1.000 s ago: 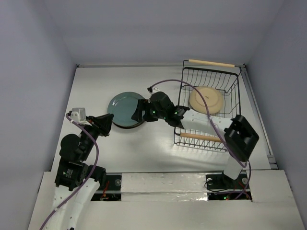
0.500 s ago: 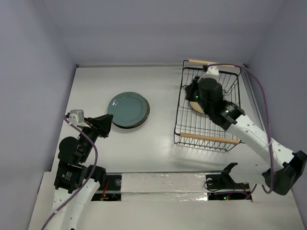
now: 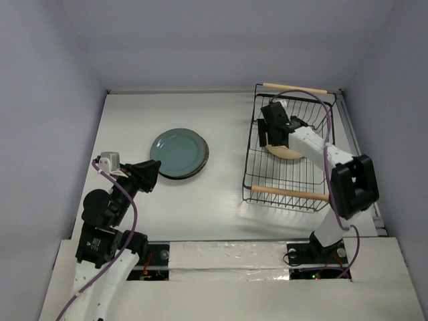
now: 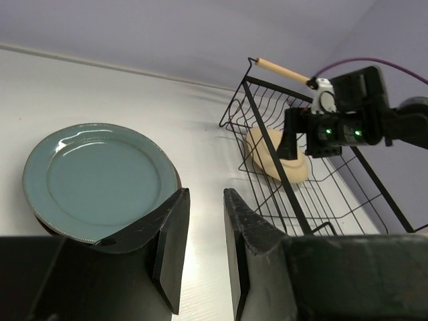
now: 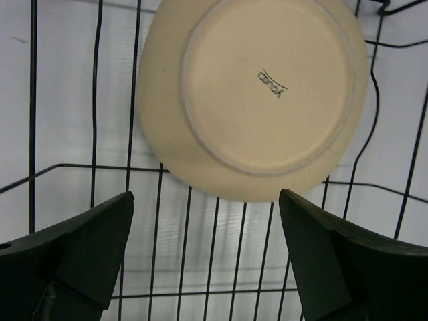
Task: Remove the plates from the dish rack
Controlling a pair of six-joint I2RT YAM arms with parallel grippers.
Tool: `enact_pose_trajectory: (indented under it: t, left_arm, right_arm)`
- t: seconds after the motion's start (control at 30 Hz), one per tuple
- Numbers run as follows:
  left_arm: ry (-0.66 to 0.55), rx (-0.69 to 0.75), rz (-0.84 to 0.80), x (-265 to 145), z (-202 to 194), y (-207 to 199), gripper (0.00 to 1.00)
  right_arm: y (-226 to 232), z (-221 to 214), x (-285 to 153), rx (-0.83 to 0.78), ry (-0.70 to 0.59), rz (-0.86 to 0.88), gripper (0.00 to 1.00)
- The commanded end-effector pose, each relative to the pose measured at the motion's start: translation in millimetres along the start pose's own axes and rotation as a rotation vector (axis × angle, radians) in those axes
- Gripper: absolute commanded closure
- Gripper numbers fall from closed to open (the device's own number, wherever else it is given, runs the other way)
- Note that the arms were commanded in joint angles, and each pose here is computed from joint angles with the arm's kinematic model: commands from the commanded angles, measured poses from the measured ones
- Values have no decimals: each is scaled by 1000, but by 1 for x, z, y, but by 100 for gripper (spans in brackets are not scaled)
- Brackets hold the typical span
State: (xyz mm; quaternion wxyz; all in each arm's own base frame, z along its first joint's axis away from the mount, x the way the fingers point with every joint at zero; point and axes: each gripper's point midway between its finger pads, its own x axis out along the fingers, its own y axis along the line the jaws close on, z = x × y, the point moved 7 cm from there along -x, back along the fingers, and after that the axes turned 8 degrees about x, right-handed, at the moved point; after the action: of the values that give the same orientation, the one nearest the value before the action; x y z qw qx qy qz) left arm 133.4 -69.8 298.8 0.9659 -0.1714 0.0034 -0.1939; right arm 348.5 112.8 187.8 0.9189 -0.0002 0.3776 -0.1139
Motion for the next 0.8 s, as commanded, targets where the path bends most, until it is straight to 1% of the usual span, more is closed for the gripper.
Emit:
enact_pose_trajectory:
  t: [0.0,0.03,0.17,0.2,0.37,0.53,0.77]
  left_arm:
    - [1,5,-38,6,3,-4,76]
    - [5,5,-41,7,2,-4,75]
    - [1,5,-43,6,3,-5,75]
    - [1,7,-57,5,3,-7,75]
    - [-4,8,-67,4,3,-8,75]
    - [-9,10,-71,2,4,-9,75]
    - [-10,10,-73,2,5,-9,75]
  right_arm:
    - [6,18,4,-83,22,2,5]
    - [8,12,20,-130,69,-25,0]
    - [5,6,38,-184,120,-77,0]
    - [5,0,44,-208,151,-93,0]
    - [2,0,50,-267,164,-136,0]
    - [-3,-13,60,-326,208,-184,0]
    - [-3,-13,63,-340,224,-211,0]
